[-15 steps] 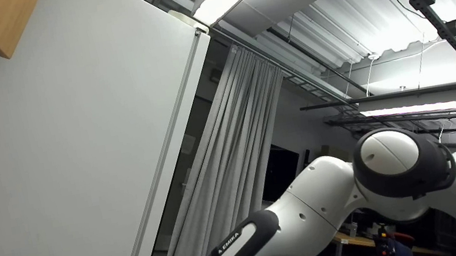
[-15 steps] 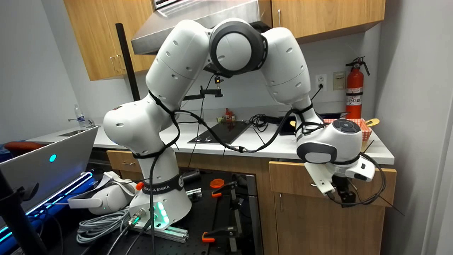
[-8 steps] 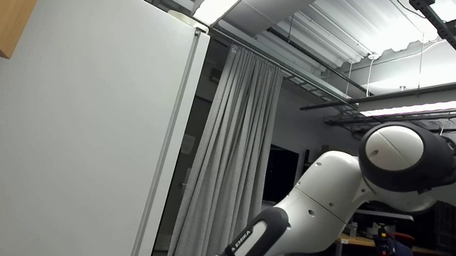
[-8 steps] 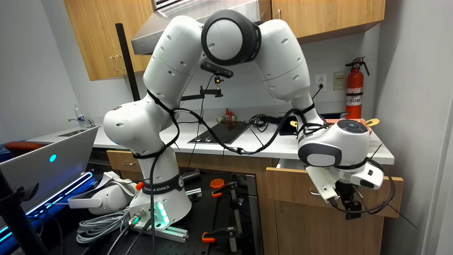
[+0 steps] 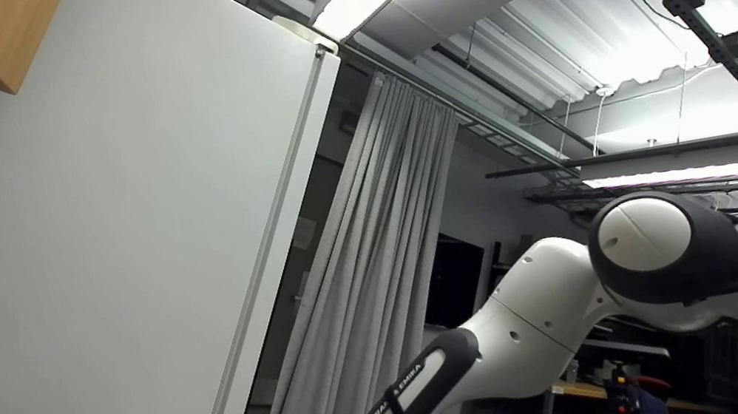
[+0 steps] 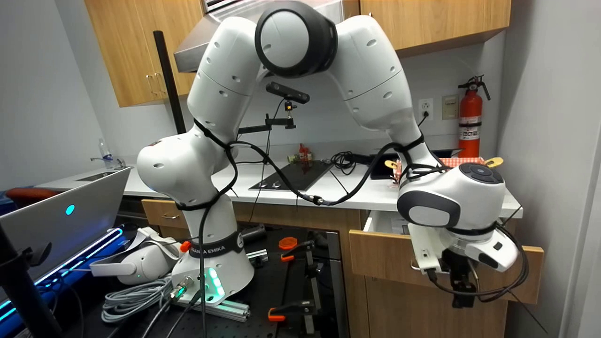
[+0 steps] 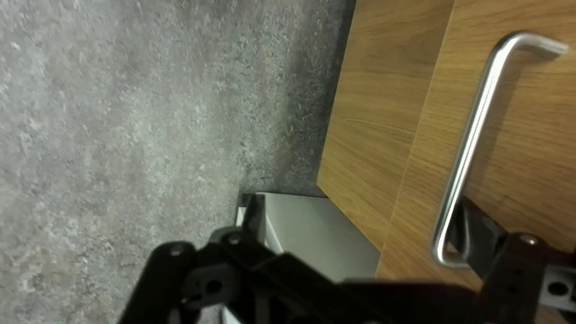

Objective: Open the top drawer of the lower cupboard

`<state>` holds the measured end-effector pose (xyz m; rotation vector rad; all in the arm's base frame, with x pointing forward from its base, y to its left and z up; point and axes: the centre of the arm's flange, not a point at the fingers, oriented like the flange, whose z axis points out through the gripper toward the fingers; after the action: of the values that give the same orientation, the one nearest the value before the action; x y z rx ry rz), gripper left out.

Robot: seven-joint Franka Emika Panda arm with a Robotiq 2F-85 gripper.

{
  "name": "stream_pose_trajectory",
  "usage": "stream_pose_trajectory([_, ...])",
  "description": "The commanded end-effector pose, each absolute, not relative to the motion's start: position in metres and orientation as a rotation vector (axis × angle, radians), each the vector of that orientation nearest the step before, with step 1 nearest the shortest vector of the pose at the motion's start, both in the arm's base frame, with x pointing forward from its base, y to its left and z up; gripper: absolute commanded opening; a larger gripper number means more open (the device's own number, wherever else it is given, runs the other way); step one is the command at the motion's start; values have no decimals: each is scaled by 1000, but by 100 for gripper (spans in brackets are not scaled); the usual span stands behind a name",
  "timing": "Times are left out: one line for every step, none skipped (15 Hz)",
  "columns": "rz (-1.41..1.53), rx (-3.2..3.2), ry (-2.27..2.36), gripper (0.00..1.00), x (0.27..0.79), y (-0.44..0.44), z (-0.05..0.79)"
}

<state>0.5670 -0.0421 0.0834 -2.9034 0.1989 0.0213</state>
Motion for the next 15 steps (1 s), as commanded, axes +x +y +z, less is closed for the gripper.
stream_pose_trajectory([204,-2932,317,100,547,-79,112])
stream_pose_trajectory([221,-2931,340,100,545,-85,116])
stream_pose_trajectory([228,-2931,354,100,543,-91,118])
stream_pose_trajectory([221,-2924,342,100,542,-91,122])
stream_pose_trajectory([211,-2920,333,100,542,-91,124])
stream_pose_trajectory([195,-2914,326,100,541,-89,128])
stream_pose_trajectory([187,-2909,322,100,540,-86,131])
stream_pose_trajectory([188,-2909,320,100,539,-85,133])
stream_pose_trajectory([191,-2914,325,100,539,-86,135])
stream_pose_trajectory([193,-2920,327,100,537,-88,137])
stream_pose_trajectory([187,-2922,323,100,536,-89,140])
stream_pose_trajectory([160,-2896,292,100,534,-88,144])
stream_pose_trajectory([124,-2885,260,100,533,-85,148])
stream_pose_trajectory([85,-2870,221,100,532,-80,156])
stream_pose_trajectory([39,-2855,156,100,532,-72,171])
